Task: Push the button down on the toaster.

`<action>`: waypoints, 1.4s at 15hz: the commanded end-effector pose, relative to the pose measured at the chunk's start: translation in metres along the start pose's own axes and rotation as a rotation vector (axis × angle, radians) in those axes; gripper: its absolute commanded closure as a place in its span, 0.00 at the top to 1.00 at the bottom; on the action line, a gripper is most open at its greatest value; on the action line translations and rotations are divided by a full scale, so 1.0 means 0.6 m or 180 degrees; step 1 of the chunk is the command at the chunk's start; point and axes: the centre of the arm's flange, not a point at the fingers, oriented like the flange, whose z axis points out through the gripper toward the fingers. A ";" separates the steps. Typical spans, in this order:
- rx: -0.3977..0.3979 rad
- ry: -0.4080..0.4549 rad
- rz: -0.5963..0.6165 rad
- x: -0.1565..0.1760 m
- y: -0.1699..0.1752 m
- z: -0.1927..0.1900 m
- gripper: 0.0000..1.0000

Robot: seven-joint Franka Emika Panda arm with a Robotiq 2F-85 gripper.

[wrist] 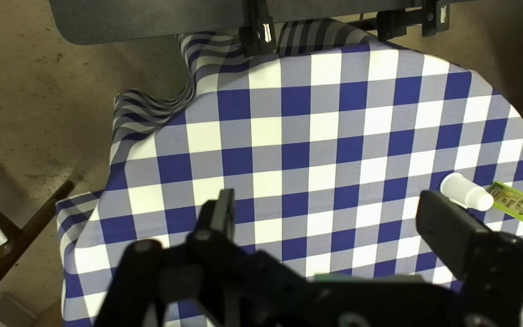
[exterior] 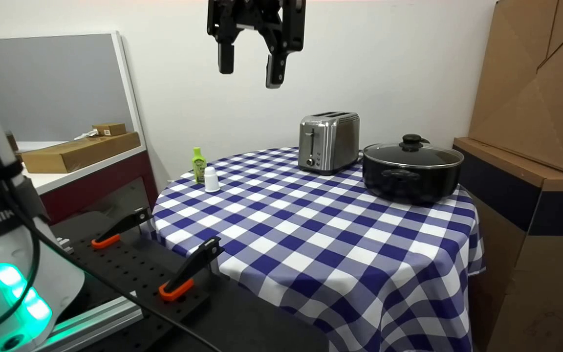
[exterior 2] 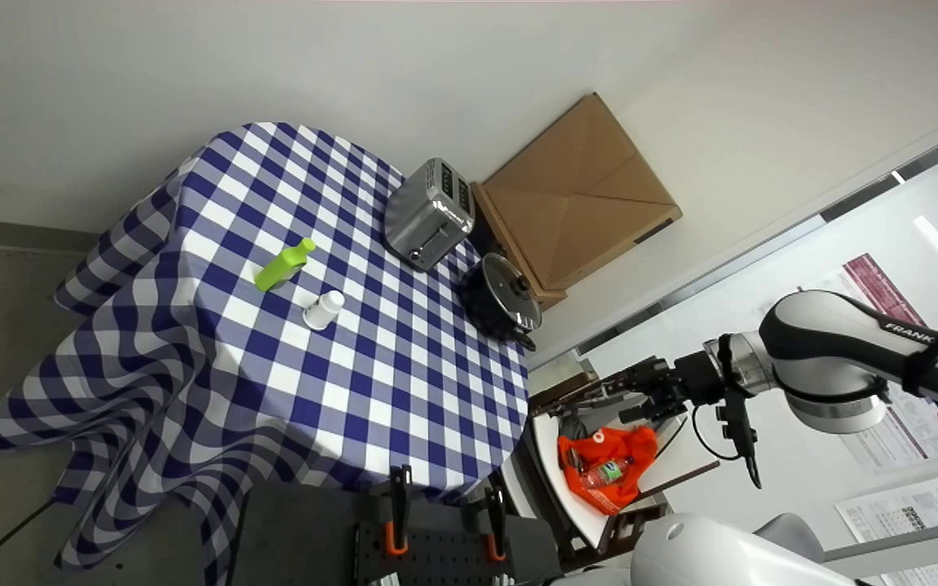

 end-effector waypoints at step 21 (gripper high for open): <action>-0.0514 0.0928 -0.0501 0.197 -0.151 0.073 1.00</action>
